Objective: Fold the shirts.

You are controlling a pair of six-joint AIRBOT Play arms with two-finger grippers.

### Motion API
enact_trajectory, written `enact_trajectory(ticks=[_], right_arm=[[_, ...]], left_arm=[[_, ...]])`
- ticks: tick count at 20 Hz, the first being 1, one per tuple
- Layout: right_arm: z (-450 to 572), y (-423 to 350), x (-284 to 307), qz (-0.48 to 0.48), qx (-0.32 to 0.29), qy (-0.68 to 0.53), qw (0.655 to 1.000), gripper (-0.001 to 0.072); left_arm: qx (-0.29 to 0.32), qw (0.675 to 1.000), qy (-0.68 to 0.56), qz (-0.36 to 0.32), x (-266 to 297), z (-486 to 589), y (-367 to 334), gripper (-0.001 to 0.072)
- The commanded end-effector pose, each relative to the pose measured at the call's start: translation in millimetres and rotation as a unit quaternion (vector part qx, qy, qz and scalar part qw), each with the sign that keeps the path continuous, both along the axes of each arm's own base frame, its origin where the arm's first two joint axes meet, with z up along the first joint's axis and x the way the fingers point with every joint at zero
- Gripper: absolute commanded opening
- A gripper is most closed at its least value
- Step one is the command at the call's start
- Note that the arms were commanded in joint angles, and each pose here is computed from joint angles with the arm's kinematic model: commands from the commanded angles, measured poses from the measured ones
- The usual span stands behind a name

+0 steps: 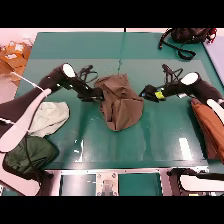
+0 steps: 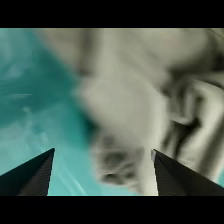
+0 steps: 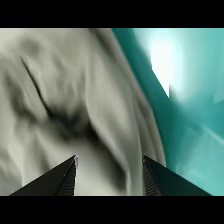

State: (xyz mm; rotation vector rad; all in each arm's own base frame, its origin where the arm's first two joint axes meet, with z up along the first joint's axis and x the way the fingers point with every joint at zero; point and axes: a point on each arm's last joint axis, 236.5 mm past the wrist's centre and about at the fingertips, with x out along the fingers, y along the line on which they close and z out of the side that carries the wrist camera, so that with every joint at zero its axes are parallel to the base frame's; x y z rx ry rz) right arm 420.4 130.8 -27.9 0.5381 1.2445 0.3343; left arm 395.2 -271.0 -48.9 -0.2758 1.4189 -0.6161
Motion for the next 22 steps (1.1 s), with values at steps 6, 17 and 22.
enact_trajectory(ticks=[6, 17, 22], right_arm=[[-44, 55, 36, 0.083, 0.014, 0.042, 0.996, 0.0467], [101, 27, 56, 0.071, 0.034, -0.095, 0.992, 0.0015], [300, -12, -4, 0.029, 0.014, -0.313, 0.949, 0.0015]], left_arm=[[0.002, 0.997, 0.006, -0.079, -38, -23, -33, 0.003], [0.022, 0.993, -0.105, 0.055, 13, 104, 88, 0.0028], [-0.053, 0.922, -0.367, 0.112, -20, 315, 106, 0.0028]])
